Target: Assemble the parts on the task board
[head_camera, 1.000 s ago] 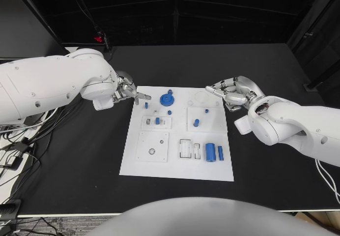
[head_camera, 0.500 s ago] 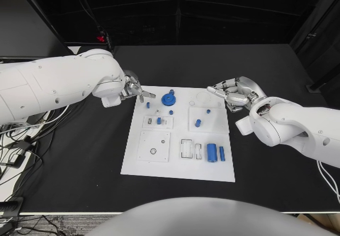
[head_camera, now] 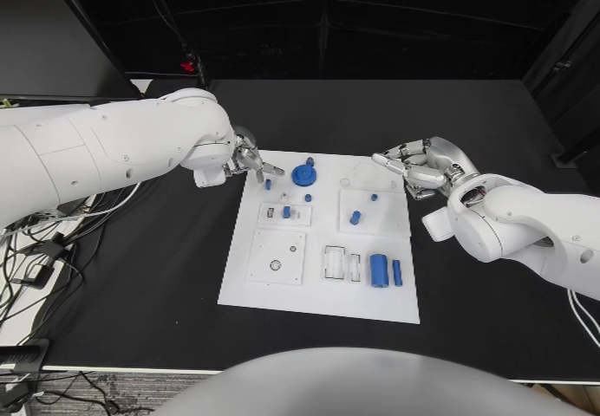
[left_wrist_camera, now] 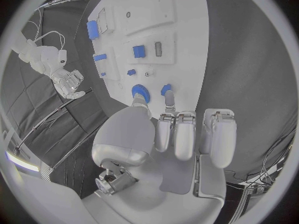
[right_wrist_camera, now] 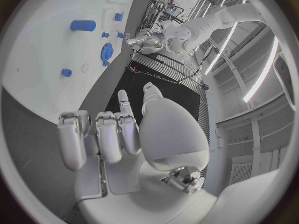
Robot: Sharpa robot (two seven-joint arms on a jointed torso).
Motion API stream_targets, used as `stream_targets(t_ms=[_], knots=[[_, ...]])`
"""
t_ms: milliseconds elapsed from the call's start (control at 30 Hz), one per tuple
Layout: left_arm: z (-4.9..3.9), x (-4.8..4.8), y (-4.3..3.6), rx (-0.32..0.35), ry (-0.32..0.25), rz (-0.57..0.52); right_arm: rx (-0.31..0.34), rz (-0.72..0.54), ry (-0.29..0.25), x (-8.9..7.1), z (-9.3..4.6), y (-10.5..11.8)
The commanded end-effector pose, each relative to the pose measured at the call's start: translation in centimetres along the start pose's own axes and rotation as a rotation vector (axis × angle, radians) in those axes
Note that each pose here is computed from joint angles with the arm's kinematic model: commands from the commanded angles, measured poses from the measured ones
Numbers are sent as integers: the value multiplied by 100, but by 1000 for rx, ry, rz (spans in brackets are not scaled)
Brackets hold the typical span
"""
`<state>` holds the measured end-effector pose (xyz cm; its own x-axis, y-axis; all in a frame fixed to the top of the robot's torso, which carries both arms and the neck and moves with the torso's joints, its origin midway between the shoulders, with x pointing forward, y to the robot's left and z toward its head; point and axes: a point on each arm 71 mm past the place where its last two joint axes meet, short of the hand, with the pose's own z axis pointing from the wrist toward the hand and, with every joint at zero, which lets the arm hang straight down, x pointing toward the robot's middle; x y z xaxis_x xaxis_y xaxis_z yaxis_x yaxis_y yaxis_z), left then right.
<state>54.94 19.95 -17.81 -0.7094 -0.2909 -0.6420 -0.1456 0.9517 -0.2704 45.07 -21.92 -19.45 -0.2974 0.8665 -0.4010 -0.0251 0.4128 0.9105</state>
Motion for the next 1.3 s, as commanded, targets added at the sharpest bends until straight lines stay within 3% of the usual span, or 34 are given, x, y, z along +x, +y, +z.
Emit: stream_targets(t_ms=[33,867,1300], knots=[[2,-11,19,-22,-4,29,-11,3,6,4,0,15],[97,-35,-2,-35,-5,46,-12,3,8,14,3,20],[143,2,-33,-29,12,55,-13,3,7,14,3,20]])
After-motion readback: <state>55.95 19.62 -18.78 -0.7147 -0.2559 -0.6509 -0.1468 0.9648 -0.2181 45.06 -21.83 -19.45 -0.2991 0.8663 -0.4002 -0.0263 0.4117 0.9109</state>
